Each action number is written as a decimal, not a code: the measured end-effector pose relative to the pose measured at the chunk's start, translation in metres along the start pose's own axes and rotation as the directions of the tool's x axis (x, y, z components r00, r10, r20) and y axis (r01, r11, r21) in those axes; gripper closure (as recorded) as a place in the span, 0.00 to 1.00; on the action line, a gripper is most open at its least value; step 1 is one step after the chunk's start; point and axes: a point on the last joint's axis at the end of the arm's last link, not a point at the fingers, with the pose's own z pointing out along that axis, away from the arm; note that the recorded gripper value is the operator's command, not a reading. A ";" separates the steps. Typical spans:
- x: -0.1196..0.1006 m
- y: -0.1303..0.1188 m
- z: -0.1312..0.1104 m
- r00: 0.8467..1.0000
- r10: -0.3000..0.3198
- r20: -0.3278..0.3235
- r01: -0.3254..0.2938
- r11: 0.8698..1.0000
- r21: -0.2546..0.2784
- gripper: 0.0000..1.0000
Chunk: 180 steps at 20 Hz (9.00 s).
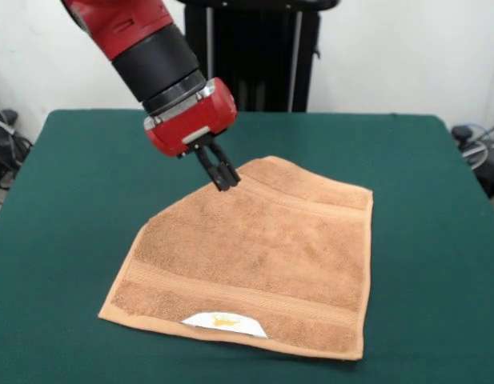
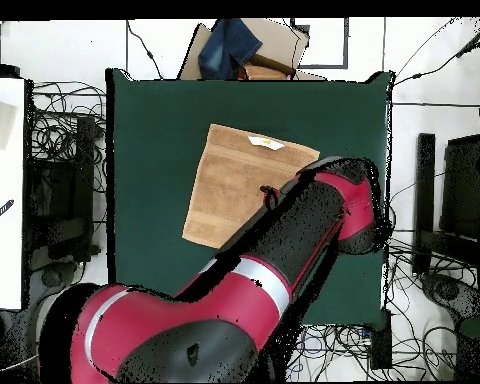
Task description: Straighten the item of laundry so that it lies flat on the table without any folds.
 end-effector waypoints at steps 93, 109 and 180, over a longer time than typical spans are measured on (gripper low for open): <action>0.038 -0.037 0.124 0.965 0.114 -0.238 -0.166 0.964 -0.209 1.00; 0.035 -0.020 0.145 0.971 0.127 -0.203 -0.179 0.949 -0.261 1.00; 0.011 0.097 0.249 0.986 0.163 -0.031 -0.163 0.914 -0.372 1.00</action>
